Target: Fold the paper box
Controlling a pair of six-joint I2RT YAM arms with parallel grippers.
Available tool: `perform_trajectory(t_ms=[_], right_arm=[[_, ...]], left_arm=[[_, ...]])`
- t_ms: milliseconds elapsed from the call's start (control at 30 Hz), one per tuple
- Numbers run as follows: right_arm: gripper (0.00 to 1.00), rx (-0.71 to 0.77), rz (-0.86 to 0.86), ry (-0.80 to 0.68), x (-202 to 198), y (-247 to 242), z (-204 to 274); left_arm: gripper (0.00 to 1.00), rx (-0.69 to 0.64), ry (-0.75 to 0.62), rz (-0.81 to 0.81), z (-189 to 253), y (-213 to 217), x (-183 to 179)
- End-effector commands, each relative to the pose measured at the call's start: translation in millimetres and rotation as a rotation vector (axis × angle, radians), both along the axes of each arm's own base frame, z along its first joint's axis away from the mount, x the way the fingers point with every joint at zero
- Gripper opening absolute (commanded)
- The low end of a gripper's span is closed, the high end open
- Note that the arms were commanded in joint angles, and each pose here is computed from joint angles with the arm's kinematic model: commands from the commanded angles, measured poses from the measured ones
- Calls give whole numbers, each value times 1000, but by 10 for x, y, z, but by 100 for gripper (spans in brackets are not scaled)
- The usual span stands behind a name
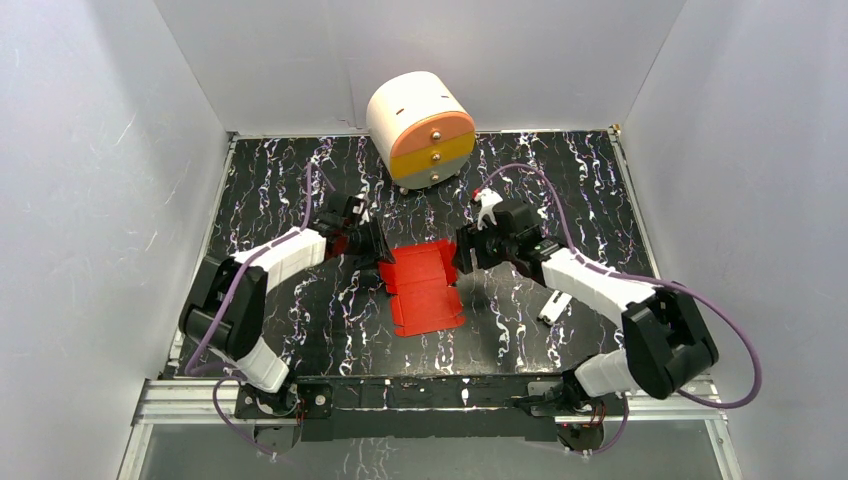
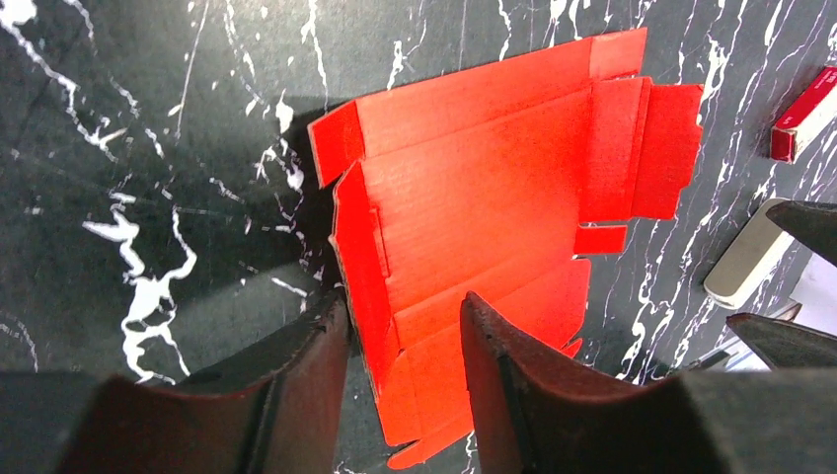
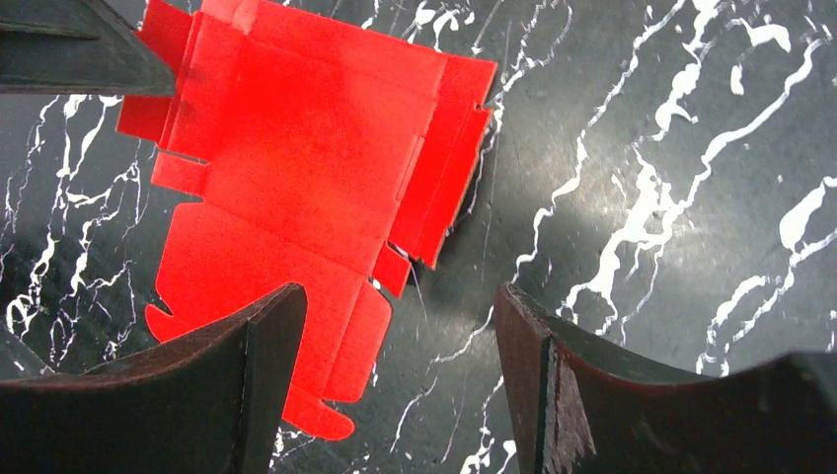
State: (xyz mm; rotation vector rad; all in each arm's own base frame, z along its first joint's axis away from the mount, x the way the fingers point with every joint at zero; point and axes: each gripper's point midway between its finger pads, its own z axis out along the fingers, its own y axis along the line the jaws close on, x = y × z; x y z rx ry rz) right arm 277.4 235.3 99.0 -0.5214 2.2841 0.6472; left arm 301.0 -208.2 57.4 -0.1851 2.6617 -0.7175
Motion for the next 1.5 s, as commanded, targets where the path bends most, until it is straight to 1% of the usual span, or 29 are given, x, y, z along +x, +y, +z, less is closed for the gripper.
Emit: perform_trajectory(t_ms=[0, 133, 267, 367, 500, 667, 833, 967, 1133, 1233, 1333, 1467], right_arm=[[79, 80, 127, -96, 239, 248, 328], [81, 90, 166, -99, 317, 321, 319], [83, 88, 200, -90, 406, 376, 289], [83, 86, 234, -92, 470, 417, 262], [83, 73, 283, -84, 542, 440, 237], [82, 50, 393, -86, 620, 466, 195], [80, 90, 482, -72, 618, 487, 170], [80, 116, 521, -29, 587, 514, 123], [73, 205, 618, 4, 461, 634, 183], [69, 241, 642, 5, 416, 668, 202], [61, 252, 650, 22, 407, 687, 161], [48, 281, 676, 52, 374, 703, 116]], left_arm=[[38, -8, 11, -72, 77, -74, 48], [24, 32, 22, -109, 24, -56, 90], [14, 48, 3, -152, 35, -61, 129], [8, 44, -27, -205, 89, -90, 147], [6, 22, -80, -282, 219, -143, 154], [5, 21, -156, -354, 385, -161, 176], [5, 17, -216, -397, 537, -155, 148], [5, 15, -259, -421, 641, -140, 108], [5, 17, -290, -438, 705, -123, 80], [5, 6, -302, -447, 737, -139, 62], [5, -9, -313, -454, 777, -158, 51], [5, -16, -319, -450, 792, -162, 43]])
